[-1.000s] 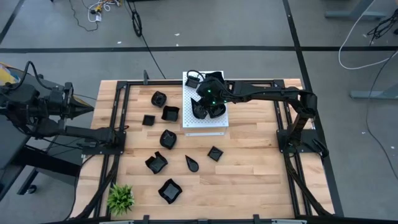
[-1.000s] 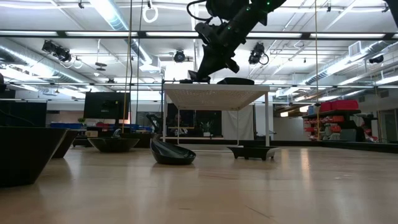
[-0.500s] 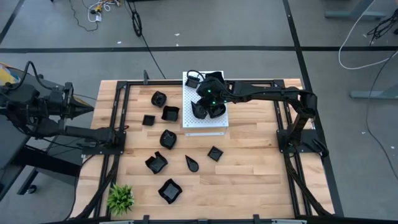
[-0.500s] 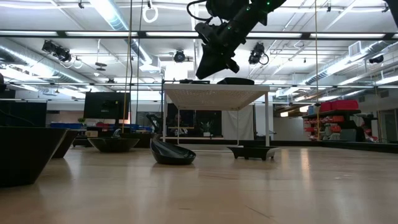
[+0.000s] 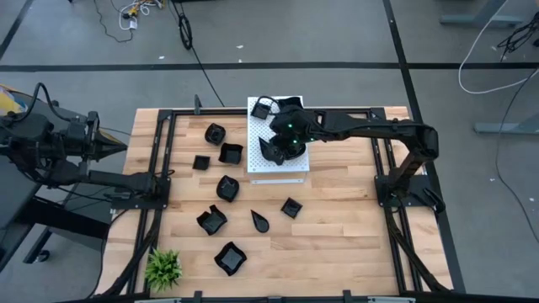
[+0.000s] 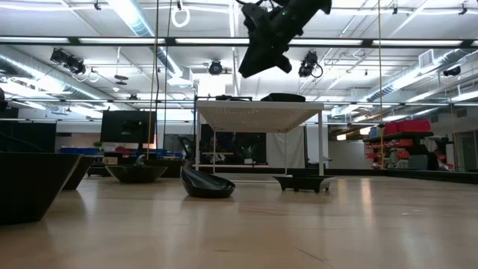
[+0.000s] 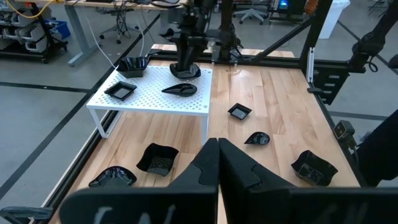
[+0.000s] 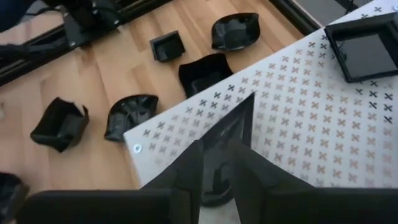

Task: Pick & Place Mini shaped plates
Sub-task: Stack the square plate on top of the square plate on the shelf

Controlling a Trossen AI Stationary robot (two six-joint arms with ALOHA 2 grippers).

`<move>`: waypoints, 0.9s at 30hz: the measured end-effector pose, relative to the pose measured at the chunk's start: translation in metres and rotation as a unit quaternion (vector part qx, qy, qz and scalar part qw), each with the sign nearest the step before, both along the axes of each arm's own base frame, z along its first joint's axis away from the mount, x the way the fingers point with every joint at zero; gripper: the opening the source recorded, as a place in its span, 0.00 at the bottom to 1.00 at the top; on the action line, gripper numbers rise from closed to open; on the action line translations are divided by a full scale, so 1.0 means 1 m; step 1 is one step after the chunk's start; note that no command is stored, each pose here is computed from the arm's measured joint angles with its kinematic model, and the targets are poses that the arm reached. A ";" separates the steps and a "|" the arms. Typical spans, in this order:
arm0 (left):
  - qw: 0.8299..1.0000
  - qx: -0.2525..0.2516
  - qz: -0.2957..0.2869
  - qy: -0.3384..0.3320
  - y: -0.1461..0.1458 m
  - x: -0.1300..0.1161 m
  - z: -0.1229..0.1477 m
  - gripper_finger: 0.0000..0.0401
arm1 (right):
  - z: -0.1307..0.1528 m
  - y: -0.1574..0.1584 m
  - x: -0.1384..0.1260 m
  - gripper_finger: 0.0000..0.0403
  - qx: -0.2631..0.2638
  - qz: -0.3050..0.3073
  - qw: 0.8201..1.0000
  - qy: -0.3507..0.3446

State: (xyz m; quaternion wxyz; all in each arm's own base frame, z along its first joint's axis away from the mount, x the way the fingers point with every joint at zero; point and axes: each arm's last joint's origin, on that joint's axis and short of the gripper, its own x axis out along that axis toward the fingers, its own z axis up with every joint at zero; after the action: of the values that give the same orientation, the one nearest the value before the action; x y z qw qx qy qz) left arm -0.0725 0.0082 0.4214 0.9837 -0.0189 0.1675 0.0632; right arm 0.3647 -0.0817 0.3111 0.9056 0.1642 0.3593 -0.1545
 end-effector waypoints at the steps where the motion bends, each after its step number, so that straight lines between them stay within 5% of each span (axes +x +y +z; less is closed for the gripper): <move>1: 1.000 0.000 0.000 0.000 0.000 0.000 0.000 0.01 | 0.002 0.002 -0.002 0.20 0.001 0.002 1.000 0.003; 9: 1.000 0.000 0.000 0.000 0.000 0.000 0.000 0.01 | 0.007 0.020 -0.029 0.20 0.034 -0.006 0.998 0.051; 27: 1.000 0.000 0.000 0.000 0.000 0.000 0.000 0.01 | -0.044 0.084 -0.087 0.20 0.123 -0.029 0.986 0.110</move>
State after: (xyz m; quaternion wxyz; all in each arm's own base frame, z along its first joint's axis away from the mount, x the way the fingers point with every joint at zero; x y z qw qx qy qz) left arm -0.0723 0.0082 0.4215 0.9836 -0.0189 0.1677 0.0631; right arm 0.2776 0.0019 0.2669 0.8283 0.2670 0.4683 -0.1526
